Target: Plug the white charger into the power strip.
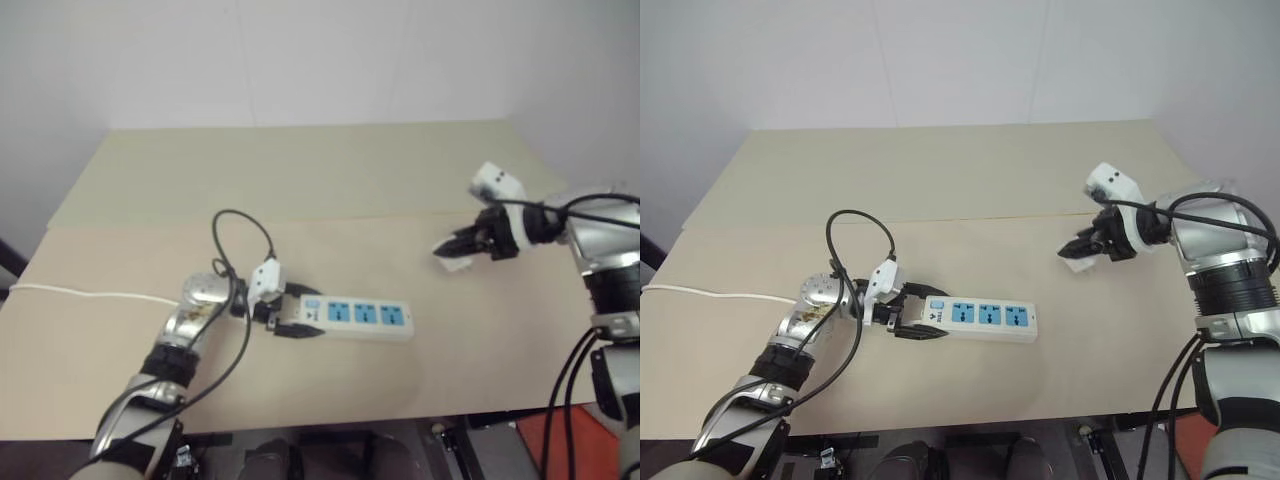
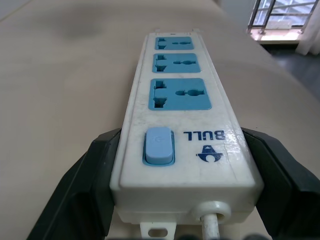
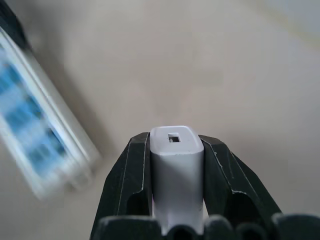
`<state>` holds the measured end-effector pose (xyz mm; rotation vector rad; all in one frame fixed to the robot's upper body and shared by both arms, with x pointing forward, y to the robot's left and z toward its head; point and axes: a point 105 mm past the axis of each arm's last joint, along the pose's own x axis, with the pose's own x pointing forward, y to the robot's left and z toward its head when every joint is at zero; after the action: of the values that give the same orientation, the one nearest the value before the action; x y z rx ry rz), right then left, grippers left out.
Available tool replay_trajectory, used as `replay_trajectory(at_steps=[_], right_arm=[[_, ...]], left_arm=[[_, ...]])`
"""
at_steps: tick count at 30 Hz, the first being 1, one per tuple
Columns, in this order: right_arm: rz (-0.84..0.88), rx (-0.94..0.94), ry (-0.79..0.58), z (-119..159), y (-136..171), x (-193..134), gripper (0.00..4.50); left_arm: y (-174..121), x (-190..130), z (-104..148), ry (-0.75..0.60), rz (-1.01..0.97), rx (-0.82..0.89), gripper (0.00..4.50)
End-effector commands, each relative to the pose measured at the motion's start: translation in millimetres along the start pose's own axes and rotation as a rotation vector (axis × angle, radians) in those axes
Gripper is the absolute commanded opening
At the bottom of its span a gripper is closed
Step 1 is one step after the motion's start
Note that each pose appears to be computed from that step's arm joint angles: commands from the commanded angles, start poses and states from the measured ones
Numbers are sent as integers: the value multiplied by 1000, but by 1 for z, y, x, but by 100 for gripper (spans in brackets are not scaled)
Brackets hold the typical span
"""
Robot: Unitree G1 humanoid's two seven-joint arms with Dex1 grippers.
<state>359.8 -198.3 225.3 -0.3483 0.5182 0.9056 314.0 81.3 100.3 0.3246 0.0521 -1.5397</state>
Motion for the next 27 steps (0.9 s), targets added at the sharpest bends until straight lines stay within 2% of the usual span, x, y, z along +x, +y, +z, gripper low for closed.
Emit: replay_trajectory(at_steps=[1,5,11,17,27], right_arm=[[15,-59,-189,24,13,-7,111],[9,-76,-366,40,24,-2,111],[60,-77,-510,43,50,8,111],[116,-99,-586,27,70,27,111],[275,-192,-652,21,96,52,111]], left_arm=[[-2,9,6,-9,14,64,327],[-1,12,2,-10,64,56,327],[-2,13,-2,-8,99,45,327],[-4,10,-8,6,110,17,327],[-6,7,-20,37,101,-20,327]])
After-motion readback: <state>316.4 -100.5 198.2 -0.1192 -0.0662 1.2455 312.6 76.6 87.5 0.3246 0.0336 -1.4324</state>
